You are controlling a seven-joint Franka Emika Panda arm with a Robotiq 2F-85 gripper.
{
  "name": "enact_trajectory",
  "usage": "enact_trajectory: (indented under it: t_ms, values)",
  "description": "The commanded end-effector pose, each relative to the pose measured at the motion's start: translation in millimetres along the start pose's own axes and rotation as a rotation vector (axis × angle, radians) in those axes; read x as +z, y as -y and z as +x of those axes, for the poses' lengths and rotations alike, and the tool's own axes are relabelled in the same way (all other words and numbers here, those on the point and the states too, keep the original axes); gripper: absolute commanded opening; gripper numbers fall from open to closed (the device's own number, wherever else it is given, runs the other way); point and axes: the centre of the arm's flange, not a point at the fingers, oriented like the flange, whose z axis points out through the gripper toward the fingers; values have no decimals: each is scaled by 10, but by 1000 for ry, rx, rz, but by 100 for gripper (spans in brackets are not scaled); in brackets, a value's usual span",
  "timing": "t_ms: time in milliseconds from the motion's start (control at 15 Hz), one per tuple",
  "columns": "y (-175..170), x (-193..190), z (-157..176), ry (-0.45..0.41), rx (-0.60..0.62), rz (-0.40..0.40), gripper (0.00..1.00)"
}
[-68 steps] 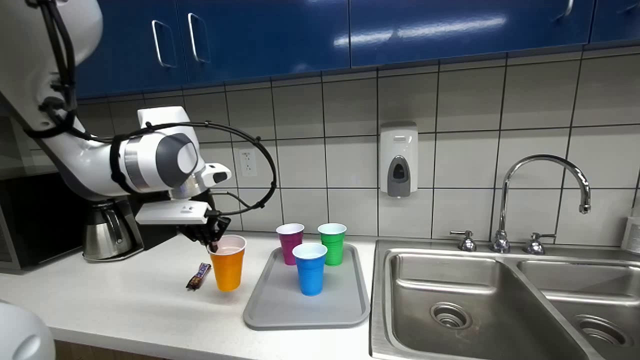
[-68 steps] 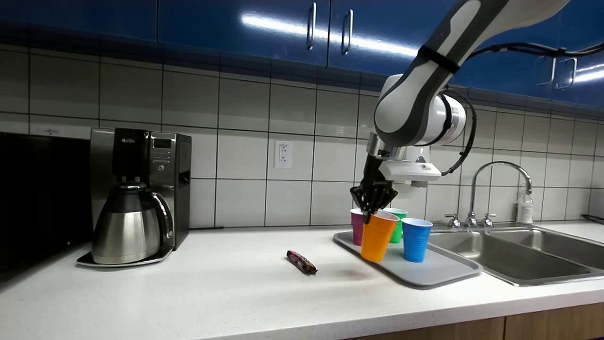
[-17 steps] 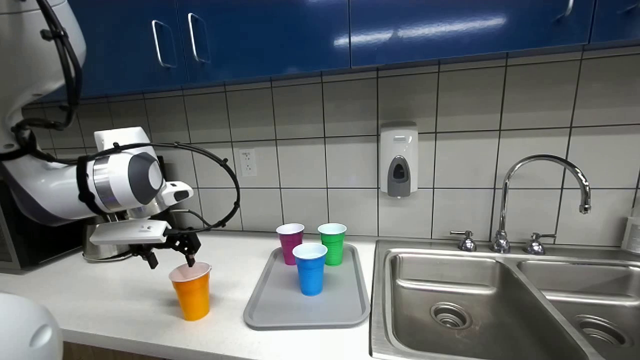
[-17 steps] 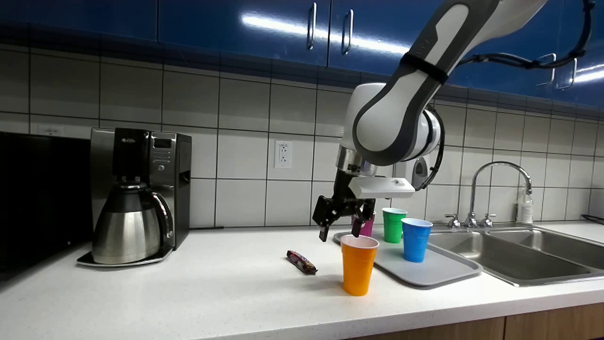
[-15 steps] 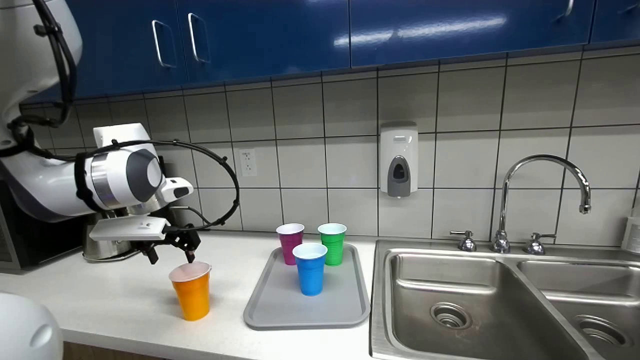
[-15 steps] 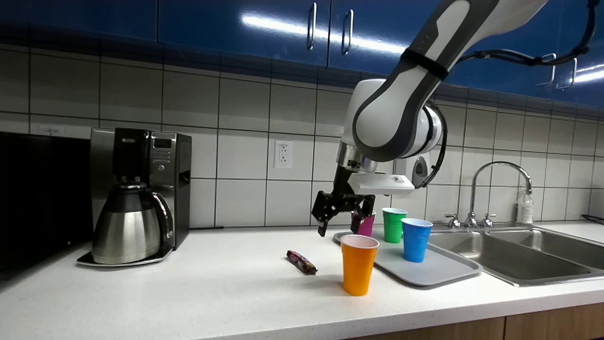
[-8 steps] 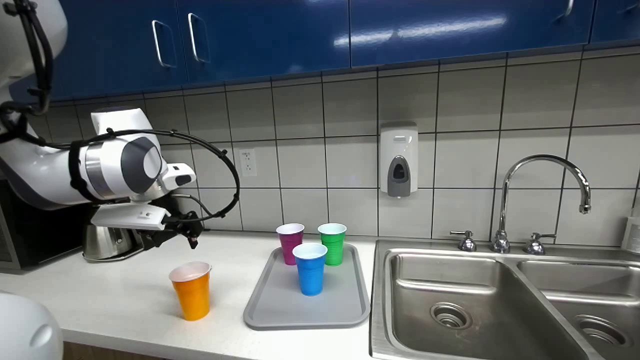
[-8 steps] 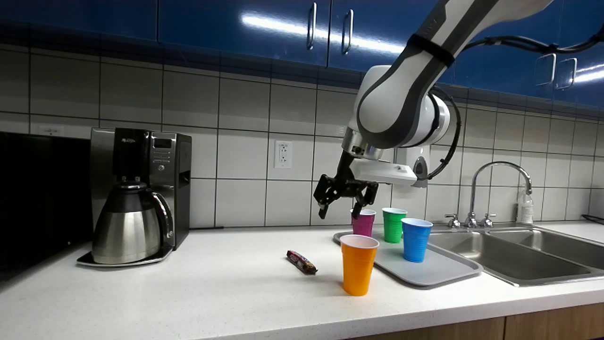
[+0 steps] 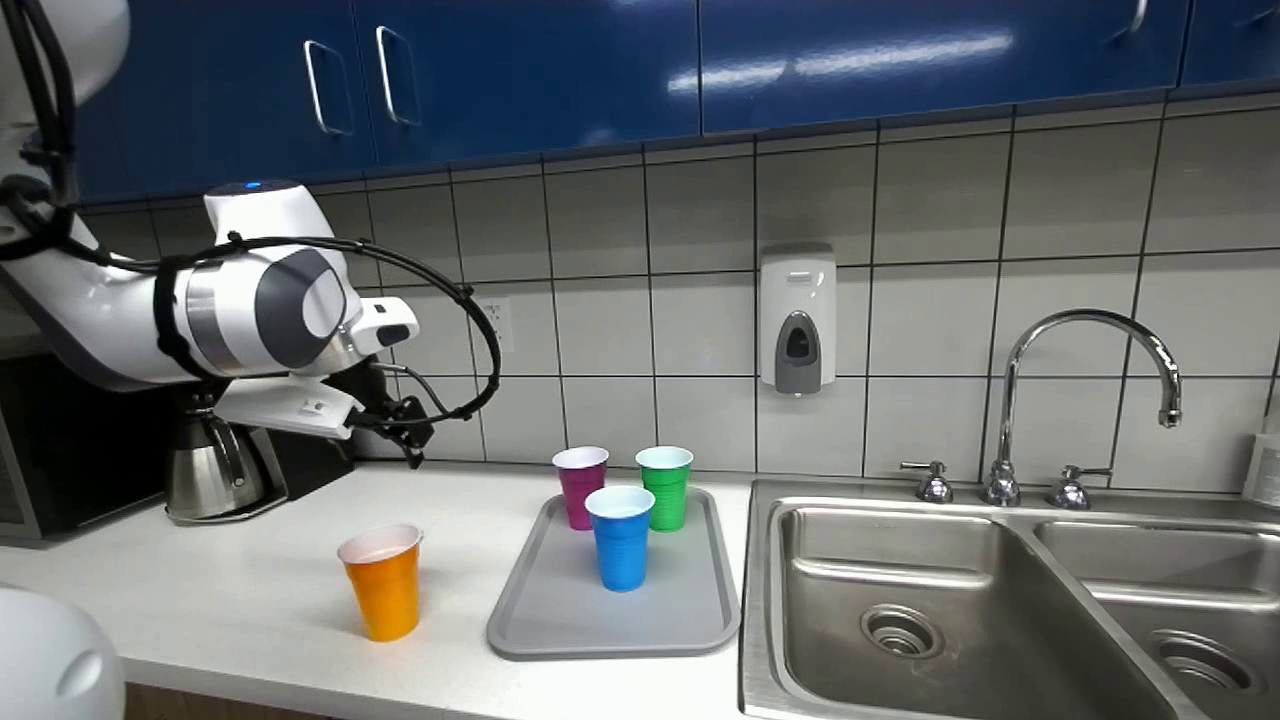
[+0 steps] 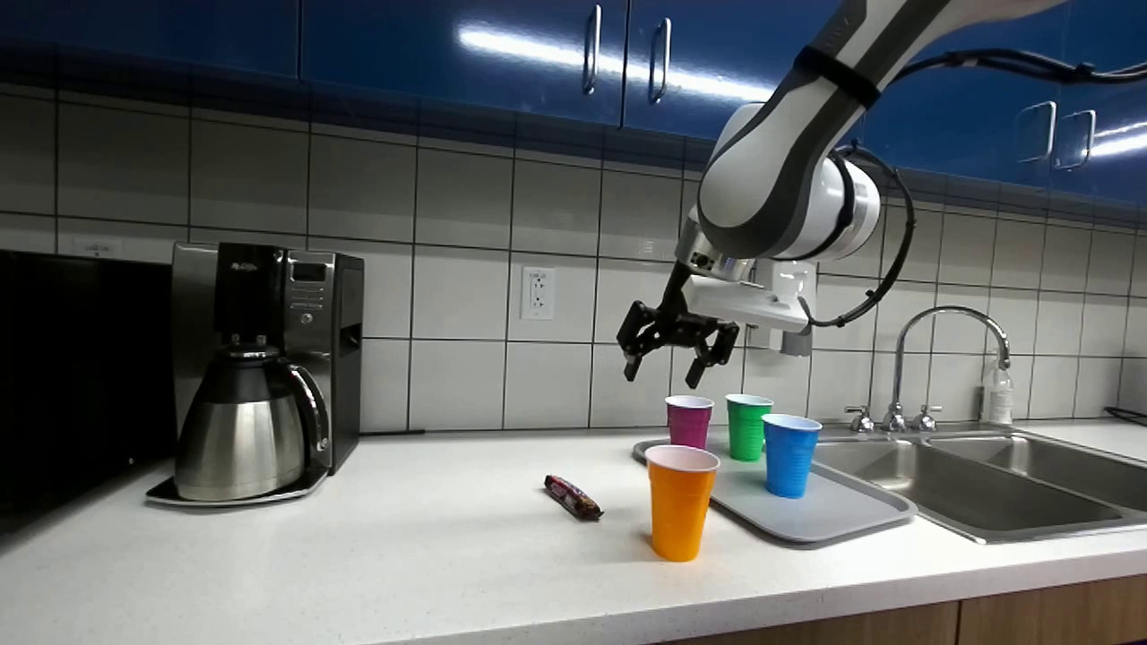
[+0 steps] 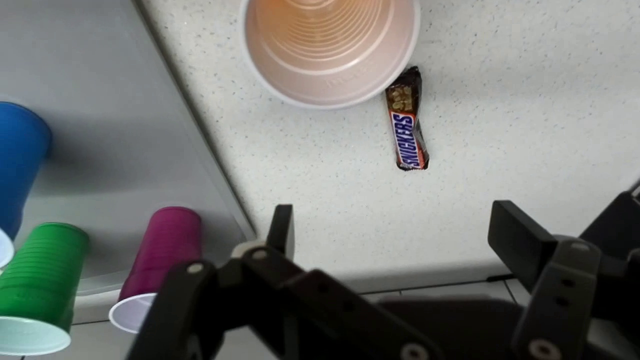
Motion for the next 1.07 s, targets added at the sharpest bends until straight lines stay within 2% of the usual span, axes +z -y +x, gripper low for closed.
enact_trajectory:
  t_ms: [0, 1000]
  values:
    - [-275, -117, 56, -40, 39, -4, 100]
    - [-1358, -25, 284, -70, 158, -93, 100]
